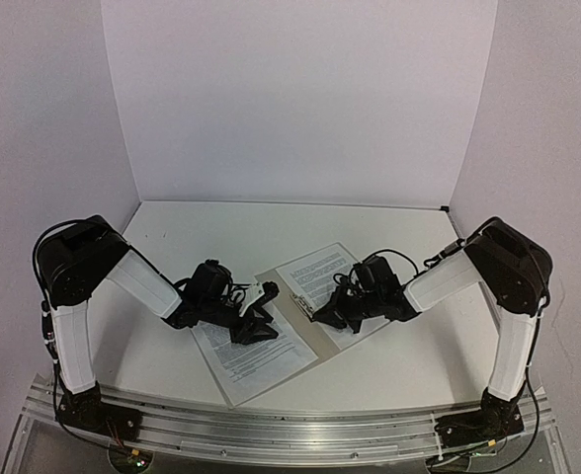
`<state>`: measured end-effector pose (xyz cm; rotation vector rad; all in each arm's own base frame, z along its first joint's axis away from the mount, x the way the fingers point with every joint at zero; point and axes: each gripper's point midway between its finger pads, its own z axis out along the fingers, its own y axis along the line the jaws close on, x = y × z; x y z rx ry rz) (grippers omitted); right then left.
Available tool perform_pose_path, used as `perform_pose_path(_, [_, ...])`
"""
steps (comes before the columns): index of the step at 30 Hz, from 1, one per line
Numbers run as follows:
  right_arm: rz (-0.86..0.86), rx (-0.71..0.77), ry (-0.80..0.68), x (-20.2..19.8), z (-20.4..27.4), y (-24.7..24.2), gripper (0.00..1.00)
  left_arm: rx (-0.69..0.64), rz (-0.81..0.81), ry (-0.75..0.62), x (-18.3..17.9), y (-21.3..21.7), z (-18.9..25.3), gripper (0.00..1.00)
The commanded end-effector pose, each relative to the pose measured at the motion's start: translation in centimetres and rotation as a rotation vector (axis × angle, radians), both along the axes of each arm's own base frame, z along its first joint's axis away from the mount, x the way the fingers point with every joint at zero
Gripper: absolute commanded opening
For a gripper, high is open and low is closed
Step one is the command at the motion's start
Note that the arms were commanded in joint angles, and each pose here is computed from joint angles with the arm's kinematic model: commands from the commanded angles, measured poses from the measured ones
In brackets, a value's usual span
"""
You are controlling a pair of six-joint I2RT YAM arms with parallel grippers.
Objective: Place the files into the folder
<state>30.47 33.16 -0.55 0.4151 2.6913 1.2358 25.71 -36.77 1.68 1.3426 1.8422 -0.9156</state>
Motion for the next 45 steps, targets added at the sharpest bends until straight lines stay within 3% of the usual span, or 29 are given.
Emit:
perform_pose_path(1, [-0.103, -0.596, 0.342, -7.2, -10.3, -12.0, 0.0, 0.169, 0.041, 0.173, -2.7, 3.4, -4.9, 0.5])
perform_pose_path(18, [-0.02, -0.6, 0.507, -12.9, -15.1, -12.1, 0.0, 0.166, 0.04, 0.168, -2.8, 3.5, -4.9, 0.5])
perform_pose_path(27, [-0.038, -0.712, 0.569, -16.1, -16.1, -15.7, 0.0, 0.167, 0.04, 0.169, -2.8, 3.5, -4.9, 0.5])
perform_pose_path(36, [0.006, -0.854, 0.464, -14.2, -14.6, -15.4, 0.0, 0.165, 0.039, 0.169, -2.8, 3.5, -4.9, 0.5])
perform_pose_path(45, [0.089, -0.924, 0.543, -17.1, -16.9, -17.0, 0.0, 0.156, 0.042, 0.168, -2.7, 3.6, -4.6, 0.5])
